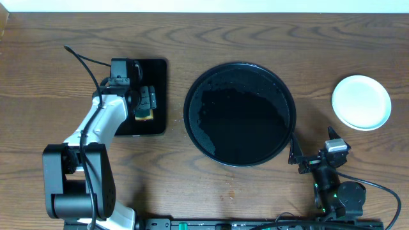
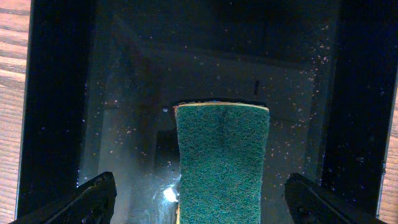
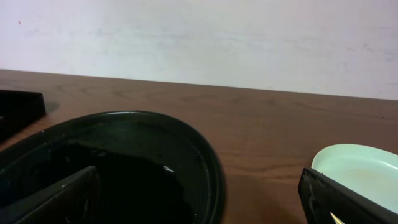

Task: Clean dirty plates on tray and stack at the side

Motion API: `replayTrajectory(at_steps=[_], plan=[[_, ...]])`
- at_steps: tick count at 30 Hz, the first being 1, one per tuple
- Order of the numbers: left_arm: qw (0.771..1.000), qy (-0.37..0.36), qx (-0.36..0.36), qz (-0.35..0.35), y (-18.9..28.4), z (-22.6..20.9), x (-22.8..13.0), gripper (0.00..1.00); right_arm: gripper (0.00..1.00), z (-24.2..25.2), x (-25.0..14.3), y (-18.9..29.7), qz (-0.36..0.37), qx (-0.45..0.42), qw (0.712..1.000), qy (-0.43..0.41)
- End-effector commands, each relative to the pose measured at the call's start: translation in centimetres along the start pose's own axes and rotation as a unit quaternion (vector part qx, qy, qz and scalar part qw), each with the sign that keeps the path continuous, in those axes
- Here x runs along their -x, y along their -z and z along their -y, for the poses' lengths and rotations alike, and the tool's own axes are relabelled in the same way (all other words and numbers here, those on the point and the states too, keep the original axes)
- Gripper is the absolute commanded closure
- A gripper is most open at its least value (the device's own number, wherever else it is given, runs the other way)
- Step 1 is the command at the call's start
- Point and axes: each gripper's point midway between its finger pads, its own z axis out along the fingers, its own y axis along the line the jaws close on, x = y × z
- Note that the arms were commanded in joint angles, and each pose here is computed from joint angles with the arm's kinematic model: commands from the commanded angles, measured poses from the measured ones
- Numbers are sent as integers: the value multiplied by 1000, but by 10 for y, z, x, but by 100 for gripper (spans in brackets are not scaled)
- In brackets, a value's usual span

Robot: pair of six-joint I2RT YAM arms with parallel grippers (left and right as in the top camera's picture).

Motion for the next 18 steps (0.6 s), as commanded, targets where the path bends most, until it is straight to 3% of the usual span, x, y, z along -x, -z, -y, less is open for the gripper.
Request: replayTrajectory(at_steps=[1, 13, 18], plan=[[1000, 1, 4, -9, -4, -2, -5, 13, 1, 2, -1, 0, -1, -5, 1000, -7], [1000, 0, 4, -11, -4, -1, -7, 13, 1, 2, -1, 0, -1, -5, 1000, -7], [1000, -2, -2, 25, 25, 2, 6, 13, 1, 2, -1, 0, -1, -5, 1000, -7]])
